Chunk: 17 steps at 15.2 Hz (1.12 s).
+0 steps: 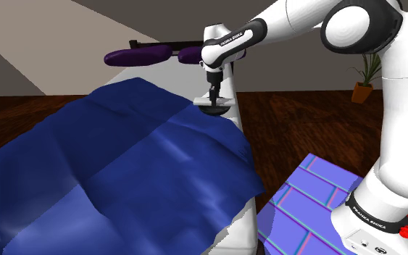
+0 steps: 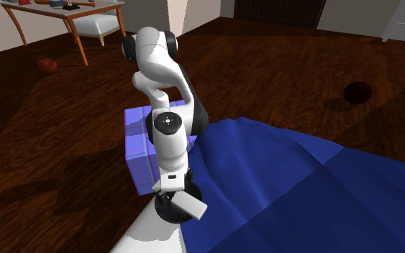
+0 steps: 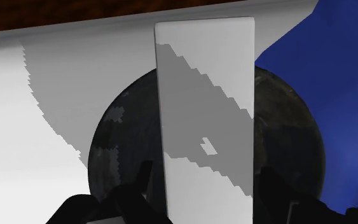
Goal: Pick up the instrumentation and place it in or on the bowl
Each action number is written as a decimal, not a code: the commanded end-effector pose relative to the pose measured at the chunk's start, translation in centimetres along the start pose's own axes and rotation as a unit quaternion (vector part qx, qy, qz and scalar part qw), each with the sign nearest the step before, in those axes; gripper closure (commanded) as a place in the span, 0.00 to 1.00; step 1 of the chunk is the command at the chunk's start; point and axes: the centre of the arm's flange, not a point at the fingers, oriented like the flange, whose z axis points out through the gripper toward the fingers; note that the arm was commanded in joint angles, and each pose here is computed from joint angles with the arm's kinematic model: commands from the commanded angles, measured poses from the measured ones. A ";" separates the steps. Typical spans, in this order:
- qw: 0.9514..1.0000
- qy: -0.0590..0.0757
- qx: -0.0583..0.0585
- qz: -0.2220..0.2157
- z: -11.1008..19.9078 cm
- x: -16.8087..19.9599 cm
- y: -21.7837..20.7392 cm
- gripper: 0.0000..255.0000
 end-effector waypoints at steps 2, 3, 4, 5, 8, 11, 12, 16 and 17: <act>1.000 0.000 0.000 0.000 0.0 0.0 0.0 0.00; 1.000 0.000 0.000 0.000 0.0 0.0 0.0 0.00; 1.000 0.000 0.000 0.000 0.0 0.0 0.0 0.00; 1.000 0.000 0.000 0.000 0.0 0.0 0.0 0.00; 1.000 0.000 0.000 0.000 -4.0 0.0 0.0 0.00; 1.000 0.000 0.000 0.000 -5.0 0.0 0.0 0.00; 1.000 0.000 0.000 0.000 -5.0 0.0 0.0 0.00; 1.000 0.000 0.000 0.000 -5.0 0.0 0.0 0.00; 1.000 0.000 0.000 0.000 -5.0 0.0 0.0 0.00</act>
